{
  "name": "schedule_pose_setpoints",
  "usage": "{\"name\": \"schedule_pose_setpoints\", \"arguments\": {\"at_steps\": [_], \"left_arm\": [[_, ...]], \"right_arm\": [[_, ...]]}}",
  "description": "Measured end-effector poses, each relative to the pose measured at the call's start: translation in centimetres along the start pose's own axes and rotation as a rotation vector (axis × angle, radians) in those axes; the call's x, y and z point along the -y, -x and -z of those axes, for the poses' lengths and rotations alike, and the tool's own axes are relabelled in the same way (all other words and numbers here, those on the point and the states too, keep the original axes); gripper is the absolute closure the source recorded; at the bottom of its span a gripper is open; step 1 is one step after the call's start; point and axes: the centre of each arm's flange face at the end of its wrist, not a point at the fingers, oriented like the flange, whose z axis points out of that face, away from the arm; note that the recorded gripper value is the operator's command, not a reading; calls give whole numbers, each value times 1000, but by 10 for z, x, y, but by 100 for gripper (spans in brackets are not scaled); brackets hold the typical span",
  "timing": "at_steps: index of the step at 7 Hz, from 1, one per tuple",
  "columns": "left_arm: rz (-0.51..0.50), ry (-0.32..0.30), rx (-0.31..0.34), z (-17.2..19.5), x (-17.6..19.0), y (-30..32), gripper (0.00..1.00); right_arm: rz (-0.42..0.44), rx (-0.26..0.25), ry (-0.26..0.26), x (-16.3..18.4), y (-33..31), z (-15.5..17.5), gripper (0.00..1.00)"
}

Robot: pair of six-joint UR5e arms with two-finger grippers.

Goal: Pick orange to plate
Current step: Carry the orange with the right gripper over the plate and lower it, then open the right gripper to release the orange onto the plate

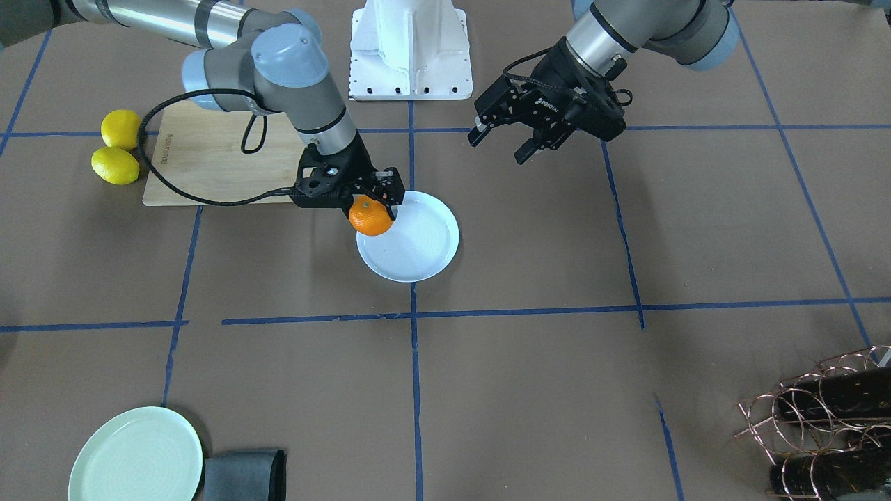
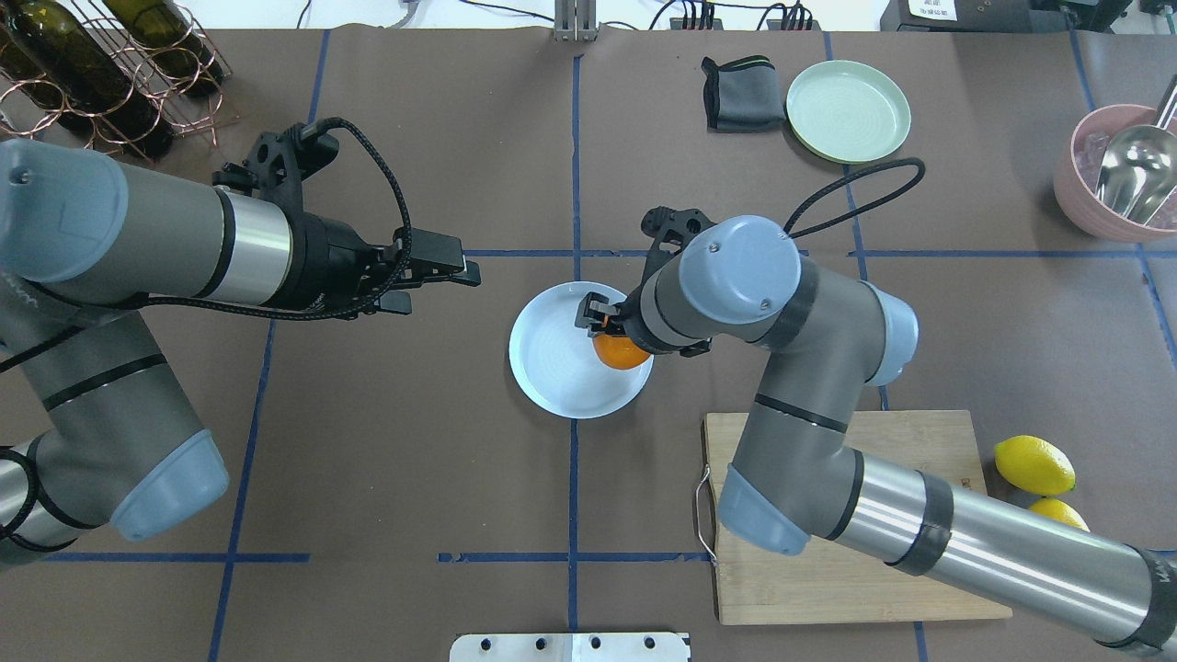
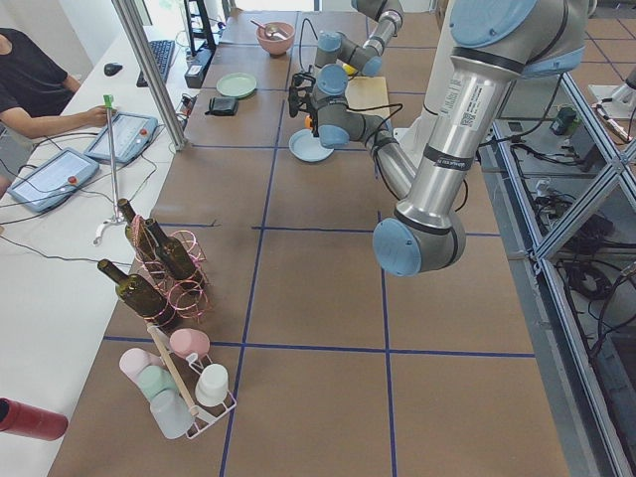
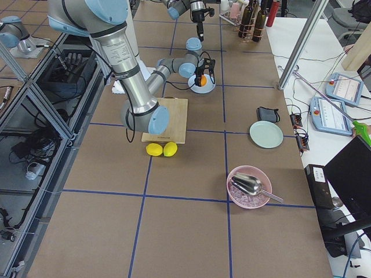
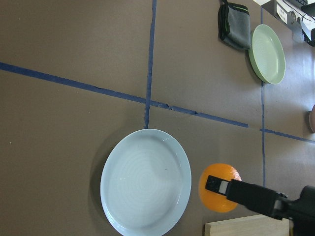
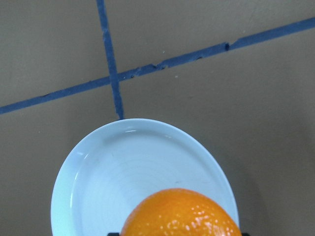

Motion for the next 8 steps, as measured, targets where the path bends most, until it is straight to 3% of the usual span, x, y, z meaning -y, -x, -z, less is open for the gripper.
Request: {"name": "schedule_pose_setpoints", "arguments": {"at_steps": [5, 6, 7, 8], "left_arm": [[0, 1, 1, -1, 0, 0, 1], [0, 1, 2, -1, 0, 0, 1], [1, 1, 2, -1, 0, 1, 1], [1, 1, 2, -1, 0, 1, 1]], "right_arm": [[-9, -42, -46, 0, 37, -36, 100], [-7, -54, -46, -1, 35, -42, 55], [-5, -61, -42, -4, 34, -46, 22], [-5, -64, -40, -7, 34, -48, 0]]}}
